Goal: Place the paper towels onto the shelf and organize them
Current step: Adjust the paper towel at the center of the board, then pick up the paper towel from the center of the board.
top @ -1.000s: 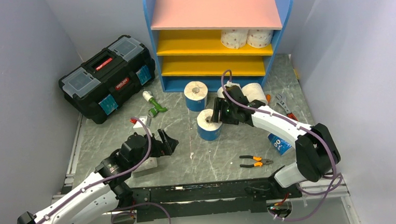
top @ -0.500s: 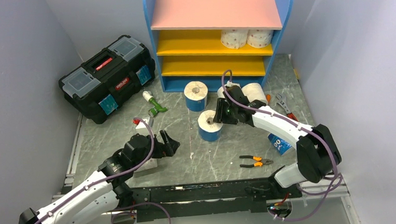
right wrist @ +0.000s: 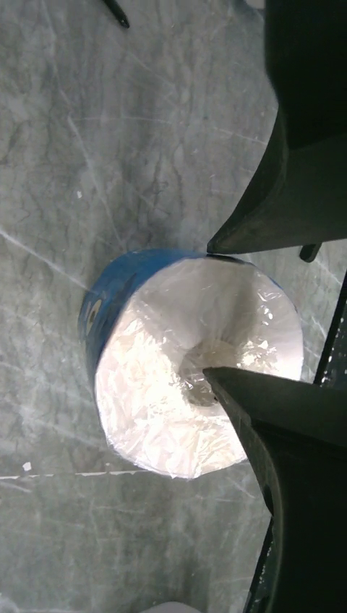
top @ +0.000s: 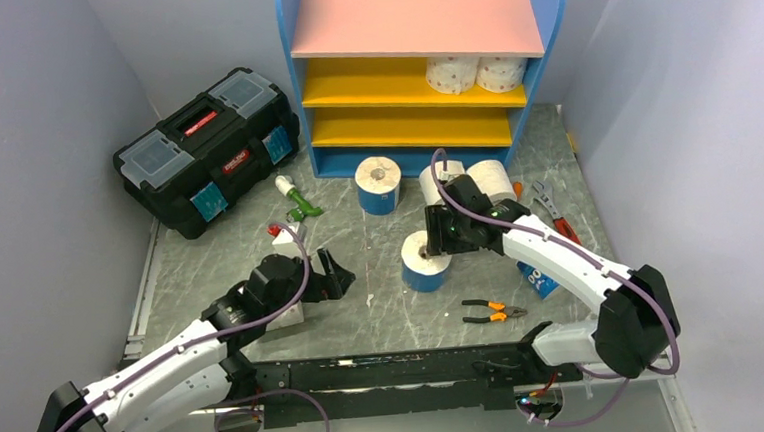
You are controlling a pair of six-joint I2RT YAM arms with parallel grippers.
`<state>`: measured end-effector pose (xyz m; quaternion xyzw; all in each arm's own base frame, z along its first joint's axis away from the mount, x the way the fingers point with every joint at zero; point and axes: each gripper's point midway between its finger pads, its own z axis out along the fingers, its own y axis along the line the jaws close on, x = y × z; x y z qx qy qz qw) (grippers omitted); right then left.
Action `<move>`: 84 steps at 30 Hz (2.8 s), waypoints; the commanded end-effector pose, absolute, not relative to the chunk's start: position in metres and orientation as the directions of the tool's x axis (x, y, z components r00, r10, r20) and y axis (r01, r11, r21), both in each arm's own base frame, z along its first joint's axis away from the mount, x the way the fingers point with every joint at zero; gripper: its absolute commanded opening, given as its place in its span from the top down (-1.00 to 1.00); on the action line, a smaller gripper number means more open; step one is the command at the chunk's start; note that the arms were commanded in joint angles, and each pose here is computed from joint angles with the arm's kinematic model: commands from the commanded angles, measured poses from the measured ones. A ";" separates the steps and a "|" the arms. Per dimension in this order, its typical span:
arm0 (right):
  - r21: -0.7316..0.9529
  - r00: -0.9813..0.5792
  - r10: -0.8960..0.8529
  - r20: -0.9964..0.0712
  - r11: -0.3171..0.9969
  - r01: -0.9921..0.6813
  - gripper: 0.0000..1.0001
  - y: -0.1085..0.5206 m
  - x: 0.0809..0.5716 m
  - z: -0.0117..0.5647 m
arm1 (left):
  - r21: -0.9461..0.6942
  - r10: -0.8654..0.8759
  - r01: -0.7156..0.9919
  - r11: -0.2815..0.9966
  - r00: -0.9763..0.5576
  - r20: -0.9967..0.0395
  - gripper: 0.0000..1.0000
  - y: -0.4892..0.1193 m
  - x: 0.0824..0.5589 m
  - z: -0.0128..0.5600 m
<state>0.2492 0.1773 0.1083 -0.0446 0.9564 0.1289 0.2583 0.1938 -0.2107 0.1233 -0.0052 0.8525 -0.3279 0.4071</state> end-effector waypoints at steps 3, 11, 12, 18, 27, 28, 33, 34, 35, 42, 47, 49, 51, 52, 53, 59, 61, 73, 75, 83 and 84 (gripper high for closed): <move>0.269 -0.835 0.081 -0.545 0.960 -0.082 -0.52 0.171 0.246 0.128 | -0.596 -0.281 0.300 0.745 -0.669 -0.688 -0.95 -0.226 0.196 0.138; 0.426 -0.666 0.447 -0.597 0.880 0.208 -0.65 0.150 0.259 0.187 | -0.596 -0.284 0.298 0.745 -0.667 -0.689 -0.95 -0.227 0.198 0.137; 0.439 -0.648 0.462 -0.605 0.873 0.213 -0.67 0.146 0.257 0.191 | -0.599 -0.286 0.299 0.743 -0.667 -0.688 -0.95 -0.228 0.198 0.138; 0.550 -0.631 0.588 -0.506 0.783 0.290 -0.99 0.141 0.244 0.176 | -0.614 -0.290 0.297 0.731 -0.680 -0.674 -0.95 -0.232 0.197 0.137; 0.487 -0.702 0.579 -0.415 0.793 0.366 -0.92 0.144 0.233 0.150 | -0.622 -0.299 0.308 0.720 -0.670 -0.679 -0.94 -0.234 0.198 0.143; 0.475 -0.714 0.569 -0.408 0.800 0.366 -0.88 0.145 0.232 0.146 | -0.620 -0.295 0.308 0.722 -0.674 -0.678 -0.94 -0.235 0.198 0.142; 0.468 -0.723 0.585 -0.368 0.788 0.400 -0.58 0.146 0.226 0.132 | -0.625 -0.286 0.309 0.717 -0.688 -0.668 -0.93 -0.239 0.197 0.139; 0.481 -0.721 0.592 -0.361 0.780 0.400 -0.55 0.148 0.226 0.133 | -0.627 -0.286 0.310 0.715 -0.689 -0.666 -0.93 -0.239 0.197 0.139; 0.488 -0.720 0.599 -0.351 0.773 0.406 -0.54 0.149 0.225 0.131 | -0.627 -0.284 0.308 0.716 -0.692 -0.664 -0.93 -0.239 0.196 0.137; 0.475 -0.745 0.570 -0.346 0.792 0.384 -0.47 0.160 0.225 0.121 | -0.626 -0.275 0.305 0.718 -0.702 -0.657 -0.93 -0.241 0.195 0.134; 0.495 -0.749 0.560 -0.355 0.792 0.357 -0.45 0.166 0.229 0.121 | -0.622 -0.266 0.308 0.720 -0.705 -0.657 -0.92 -0.242 0.195 0.133; 0.479 -0.754 0.551 -0.358 0.802 0.358 -0.44 0.165 0.231 0.120 | -0.621 -0.262 0.306 0.722 -0.709 -0.654 -0.92 -0.243 0.194 0.131; 0.472 -0.755 0.548 -0.361 0.805 0.358 -0.43 0.165 0.232 0.118 | -0.620 -0.260 0.305 0.723 -0.711 -0.653 -0.92 -0.243 0.194 0.130; 0.469 -0.756 0.546 -0.361 0.807 0.359 -0.41 0.166 0.233 0.116 | -0.619 -0.258 0.305 0.724 -0.713 -0.652 -0.92 -0.243 0.194 0.129; 0.470 -0.756 0.545 -0.362 0.808 0.357 -0.37 0.166 0.234 0.115 | -0.626 -0.269 0.313 0.714 -0.702 -0.659 -0.92 -0.245 0.196 0.134; 0.452 -0.771 0.523 -0.362 0.822 0.346 -0.27 0.170 0.240 0.109 | -0.626 -0.270 0.313 0.714 -0.702 -0.659 -0.92 -0.246 0.196 0.133; 0.451 -0.774 0.518 -0.363 0.825 0.340 -0.27 0.172 0.241 0.110 | -0.626 -0.271 0.310 0.716 -0.702 -0.658 -0.93 -0.245 0.196 0.131; 0.429 -0.793 0.500 -0.347 0.837 0.340 -0.14 0.172 0.239 0.098 | -0.628 -0.268 0.309 0.714 -0.708 -0.654 -0.93 -0.247 0.196 0.128; 0.429 -0.794 0.500 -0.346 0.837 0.341 -0.08 0.172 0.239 0.098 | -0.628 -0.269 0.310 0.714 -0.707 -0.654 -0.92 -0.247 0.196 0.128; 0.409 -0.792 0.490 -0.365 0.848 0.337 0.07 0.169 0.238 0.104 | -0.627 -0.268 0.306 0.716 -0.709 -0.652 -0.92 -0.246 0.195 0.126; 0.407 -0.792 0.486 -0.370 0.851 0.332 0.08 0.169 0.238 0.106 | -0.628 -0.270 0.307 0.715 -0.708 -0.653 -0.93 -0.246 0.196 0.127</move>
